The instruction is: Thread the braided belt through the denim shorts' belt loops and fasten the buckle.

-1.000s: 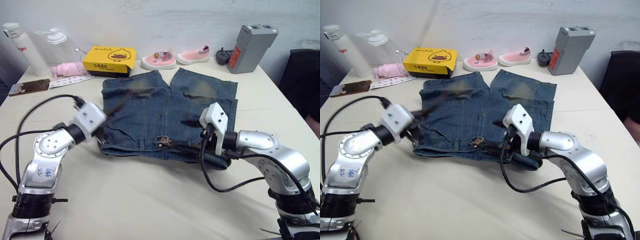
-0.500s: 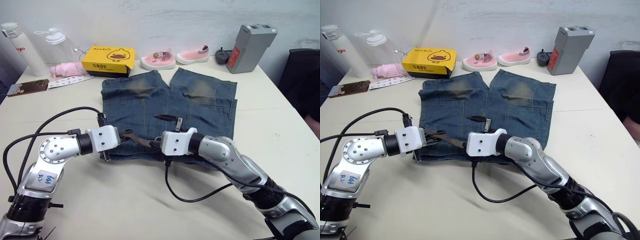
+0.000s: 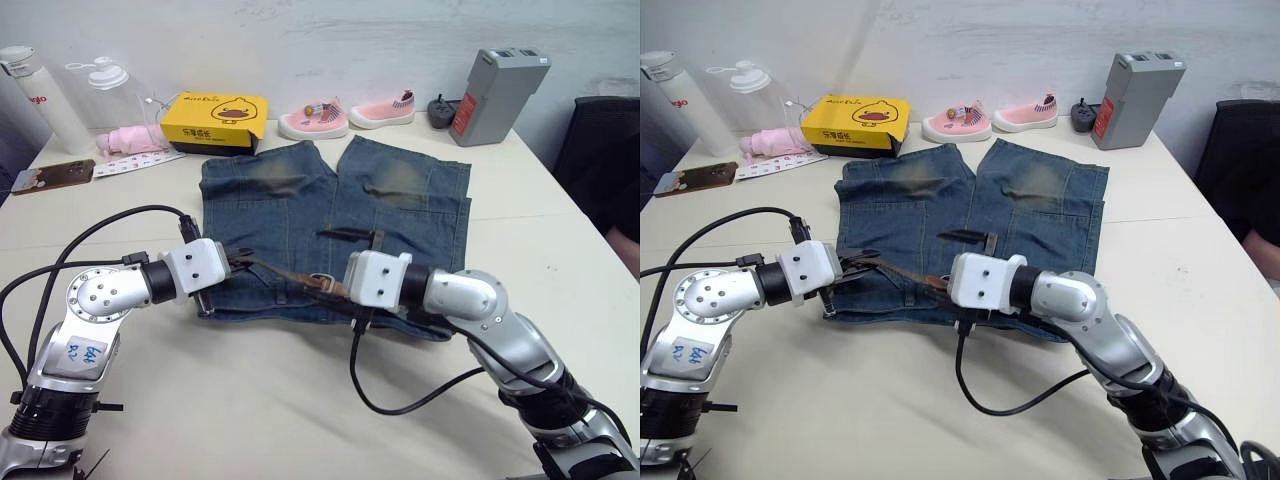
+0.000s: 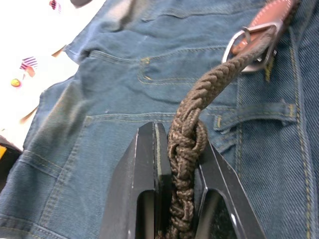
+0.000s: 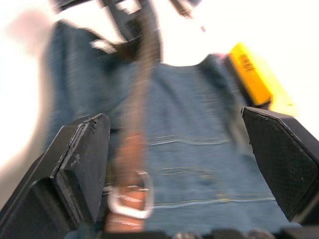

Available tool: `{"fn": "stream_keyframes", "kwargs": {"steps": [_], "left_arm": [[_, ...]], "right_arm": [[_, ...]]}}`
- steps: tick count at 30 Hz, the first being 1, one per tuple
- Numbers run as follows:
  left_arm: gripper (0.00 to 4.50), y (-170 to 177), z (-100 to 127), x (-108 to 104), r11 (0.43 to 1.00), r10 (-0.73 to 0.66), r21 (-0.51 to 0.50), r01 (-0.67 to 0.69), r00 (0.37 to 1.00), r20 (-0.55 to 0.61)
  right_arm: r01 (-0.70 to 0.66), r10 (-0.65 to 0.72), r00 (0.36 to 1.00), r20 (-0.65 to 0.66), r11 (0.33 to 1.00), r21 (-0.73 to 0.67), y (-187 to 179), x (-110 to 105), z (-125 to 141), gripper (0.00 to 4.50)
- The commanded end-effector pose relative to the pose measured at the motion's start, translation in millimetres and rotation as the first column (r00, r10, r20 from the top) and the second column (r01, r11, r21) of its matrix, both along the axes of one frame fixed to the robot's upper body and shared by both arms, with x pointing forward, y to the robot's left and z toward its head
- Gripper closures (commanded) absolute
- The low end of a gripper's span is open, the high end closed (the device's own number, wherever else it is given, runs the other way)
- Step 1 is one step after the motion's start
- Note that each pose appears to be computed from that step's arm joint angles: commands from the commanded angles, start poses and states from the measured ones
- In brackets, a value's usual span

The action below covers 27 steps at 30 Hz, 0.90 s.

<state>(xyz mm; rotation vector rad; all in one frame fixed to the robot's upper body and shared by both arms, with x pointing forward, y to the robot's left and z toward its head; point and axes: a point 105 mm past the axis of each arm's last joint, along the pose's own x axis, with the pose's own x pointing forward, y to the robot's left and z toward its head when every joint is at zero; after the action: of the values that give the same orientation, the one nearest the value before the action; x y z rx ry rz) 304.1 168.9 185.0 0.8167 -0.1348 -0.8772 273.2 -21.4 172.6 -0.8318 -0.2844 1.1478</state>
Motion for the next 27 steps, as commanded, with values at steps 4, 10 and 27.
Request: {"fn": "stream_keyframes", "kwargs": {"steps": [4, 10, 27], "left_arm": [[4.12, -8, 21, -6, 0.999, -0.034, -0.020, 0.035, 0.997, 0.073], [4.16, -5, 18, -6, 1.000, -0.025, -0.006, 0.026, 0.997, 0.068], [2.28, 2, 14, -12, 0.999, -0.022, -0.030, 0.021, 1.000, -0.015]], "right_arm": [[0.109, -0.108, 0.991, 0.074, 0.994, -0.002, 6, 20, -5, 0.00], [0.143, -0.146, 0.986, 0.086, 0.989, 0.034, 7, 25, 0, 1.14], [0.191, -0.194, 0.973, 0.121, 0.981, 0.039, 1, 35, 4, 4.50]]}}
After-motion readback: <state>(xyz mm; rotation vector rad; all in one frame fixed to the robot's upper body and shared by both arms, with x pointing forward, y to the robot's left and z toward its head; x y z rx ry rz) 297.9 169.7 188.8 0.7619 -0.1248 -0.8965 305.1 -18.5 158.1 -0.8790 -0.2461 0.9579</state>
